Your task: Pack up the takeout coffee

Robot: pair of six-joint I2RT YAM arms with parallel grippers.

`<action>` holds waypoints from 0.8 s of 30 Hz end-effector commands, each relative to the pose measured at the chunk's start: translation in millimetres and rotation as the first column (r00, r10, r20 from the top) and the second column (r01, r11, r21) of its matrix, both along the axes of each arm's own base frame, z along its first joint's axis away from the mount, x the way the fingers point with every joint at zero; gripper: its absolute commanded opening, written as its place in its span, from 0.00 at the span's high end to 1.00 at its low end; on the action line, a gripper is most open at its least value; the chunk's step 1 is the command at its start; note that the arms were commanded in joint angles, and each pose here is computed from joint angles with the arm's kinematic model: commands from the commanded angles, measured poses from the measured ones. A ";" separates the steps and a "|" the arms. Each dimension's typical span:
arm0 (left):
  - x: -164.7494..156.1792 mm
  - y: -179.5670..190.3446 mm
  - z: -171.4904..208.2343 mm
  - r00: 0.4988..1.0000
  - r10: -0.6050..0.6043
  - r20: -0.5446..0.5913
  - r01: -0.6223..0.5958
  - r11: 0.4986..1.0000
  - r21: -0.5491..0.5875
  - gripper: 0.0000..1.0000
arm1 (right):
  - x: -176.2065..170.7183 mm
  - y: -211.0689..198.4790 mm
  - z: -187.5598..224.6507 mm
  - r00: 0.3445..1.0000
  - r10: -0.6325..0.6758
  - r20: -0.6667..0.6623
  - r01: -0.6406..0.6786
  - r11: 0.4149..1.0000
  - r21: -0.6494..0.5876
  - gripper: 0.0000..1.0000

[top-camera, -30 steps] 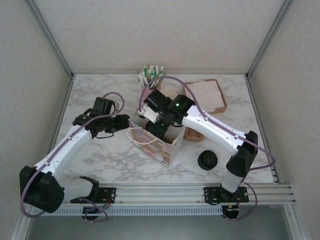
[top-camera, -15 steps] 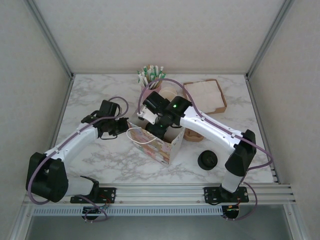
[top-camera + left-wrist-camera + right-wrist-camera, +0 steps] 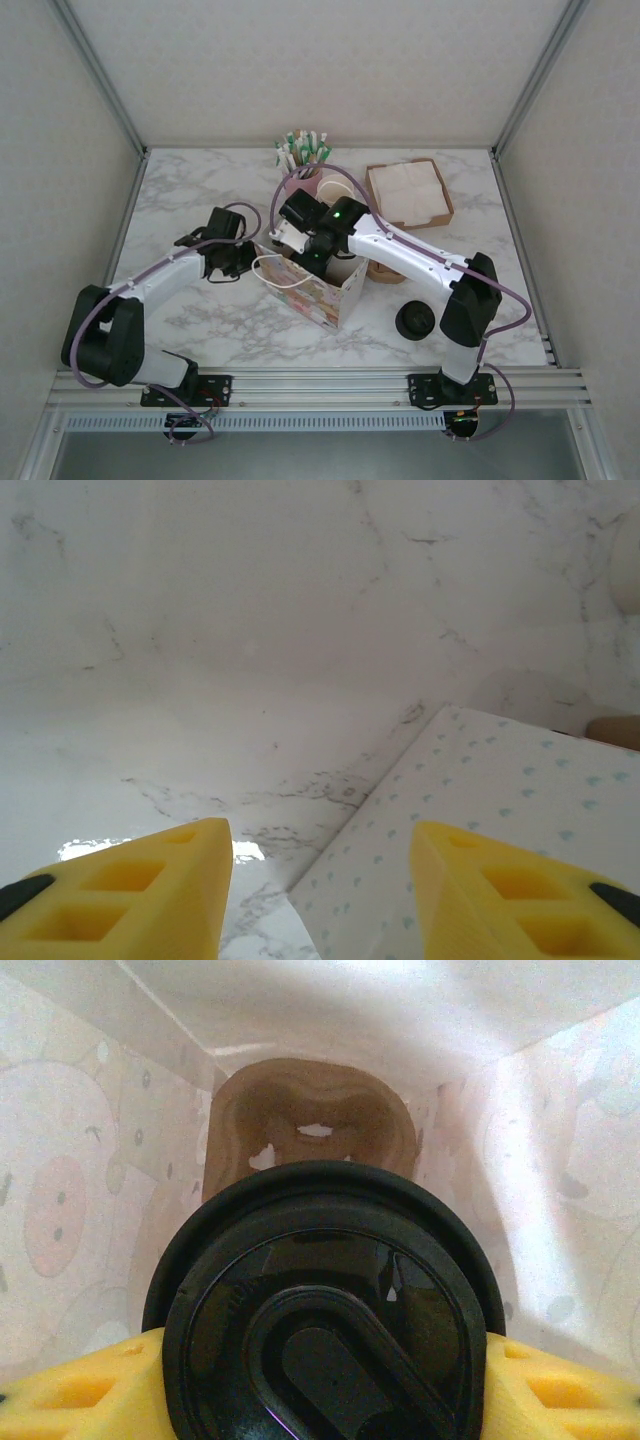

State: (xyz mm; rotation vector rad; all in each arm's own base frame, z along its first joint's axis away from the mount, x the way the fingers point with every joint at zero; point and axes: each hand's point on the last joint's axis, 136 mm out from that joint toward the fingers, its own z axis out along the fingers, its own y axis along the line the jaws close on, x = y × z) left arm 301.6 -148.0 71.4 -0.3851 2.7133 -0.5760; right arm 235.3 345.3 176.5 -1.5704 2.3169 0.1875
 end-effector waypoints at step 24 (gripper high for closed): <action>-4.7 -1.2 -15.9 1.000 0.011 -0.011 -0.011 1.000 0.014 0.53 | -10.2 -9.2 -57.6 0.997 0.007 -0.072 -0.018 0.987 -0.158 0.49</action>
